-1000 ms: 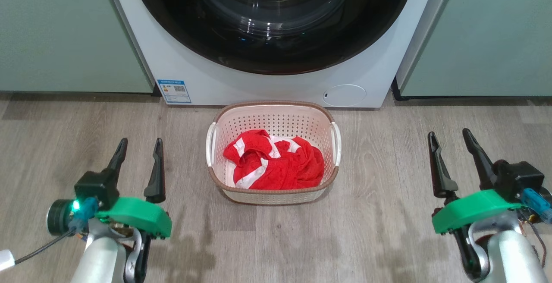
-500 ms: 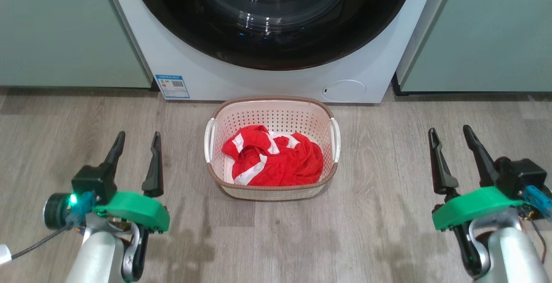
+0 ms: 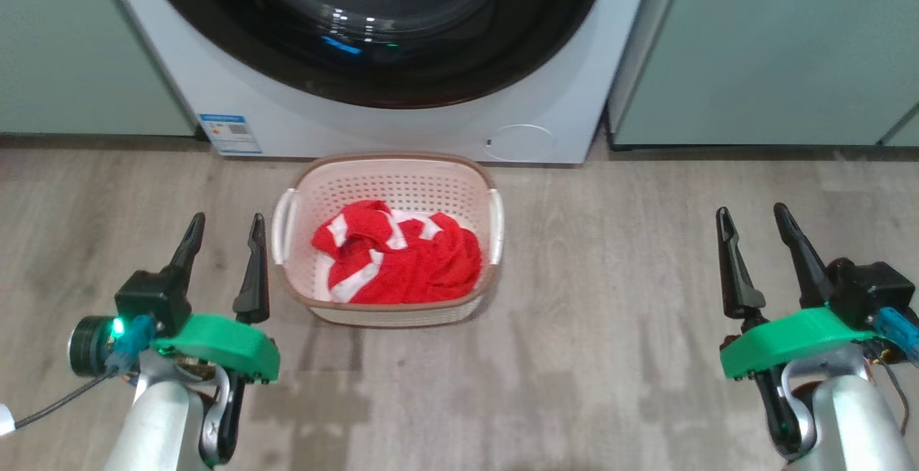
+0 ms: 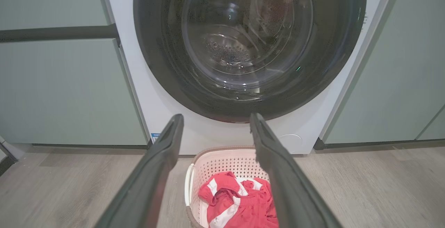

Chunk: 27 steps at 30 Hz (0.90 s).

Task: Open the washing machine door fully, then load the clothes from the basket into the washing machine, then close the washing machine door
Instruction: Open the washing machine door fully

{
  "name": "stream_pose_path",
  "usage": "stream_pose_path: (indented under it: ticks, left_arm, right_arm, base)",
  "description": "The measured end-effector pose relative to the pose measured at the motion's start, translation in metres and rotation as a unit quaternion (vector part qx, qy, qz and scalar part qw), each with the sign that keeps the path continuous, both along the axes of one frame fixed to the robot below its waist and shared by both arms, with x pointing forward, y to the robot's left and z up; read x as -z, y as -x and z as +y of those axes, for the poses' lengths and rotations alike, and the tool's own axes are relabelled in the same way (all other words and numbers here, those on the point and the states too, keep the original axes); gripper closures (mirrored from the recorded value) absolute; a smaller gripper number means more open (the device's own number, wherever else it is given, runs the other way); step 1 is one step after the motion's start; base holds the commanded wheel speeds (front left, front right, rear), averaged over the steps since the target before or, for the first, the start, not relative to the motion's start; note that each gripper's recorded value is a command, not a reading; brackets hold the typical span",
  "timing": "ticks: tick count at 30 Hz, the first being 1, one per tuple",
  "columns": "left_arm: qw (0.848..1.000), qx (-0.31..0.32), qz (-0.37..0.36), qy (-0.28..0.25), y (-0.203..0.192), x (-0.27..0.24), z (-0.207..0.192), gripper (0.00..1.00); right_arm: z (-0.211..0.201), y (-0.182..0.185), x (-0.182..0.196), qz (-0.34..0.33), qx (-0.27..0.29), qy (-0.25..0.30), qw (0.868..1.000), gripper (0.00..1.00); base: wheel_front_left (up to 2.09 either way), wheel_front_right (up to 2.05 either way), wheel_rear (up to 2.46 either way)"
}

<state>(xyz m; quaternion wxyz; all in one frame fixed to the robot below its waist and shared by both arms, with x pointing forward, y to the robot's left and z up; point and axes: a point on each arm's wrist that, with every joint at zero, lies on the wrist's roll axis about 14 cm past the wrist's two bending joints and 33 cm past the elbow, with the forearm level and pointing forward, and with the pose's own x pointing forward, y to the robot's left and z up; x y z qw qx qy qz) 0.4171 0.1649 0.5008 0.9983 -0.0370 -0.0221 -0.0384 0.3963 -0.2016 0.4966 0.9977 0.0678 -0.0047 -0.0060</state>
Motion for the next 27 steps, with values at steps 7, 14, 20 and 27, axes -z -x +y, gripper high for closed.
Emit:
stream_pose_path:
  ticks: [7,14,20,27]
  left_arm:
    - [1.000,0.006,-0.015,0.000,-0.003,-0.009,-0.004,0.00]
    - [1.000,0.015,-0.025,0.004,-0.005,-0.015,-0.009,0.00]
    - [1.000,0.017,-0.025,0.000,-0.006,-0.015,-0.009,0.00]
    - [1.000,0.018,-0.025,0.001,-0.006,-0.014,-0.010,0.00]
  right_arm:
    - [-0.004,-0.001,0.000,-0.001,0.005,0.000,1.000,0.00]
    - [-0.007,-0.002,-0.002,-0.004,0.008,-0.002,1.000,0.00]
    - [-0.007,-0.002,0.000,-0.003,0.010,-0.006,1.000,0.00]
    - [-0.006,-0.002,0.001,-0.001,0.009,-0.007,1.000,0.00]
  base:
    - [1.10,1.10,-2.20]
    - [0.58,0.58,-1.16]
    - [0.04,0.04,-0.09]
    - [0.00,0.00,0.00]
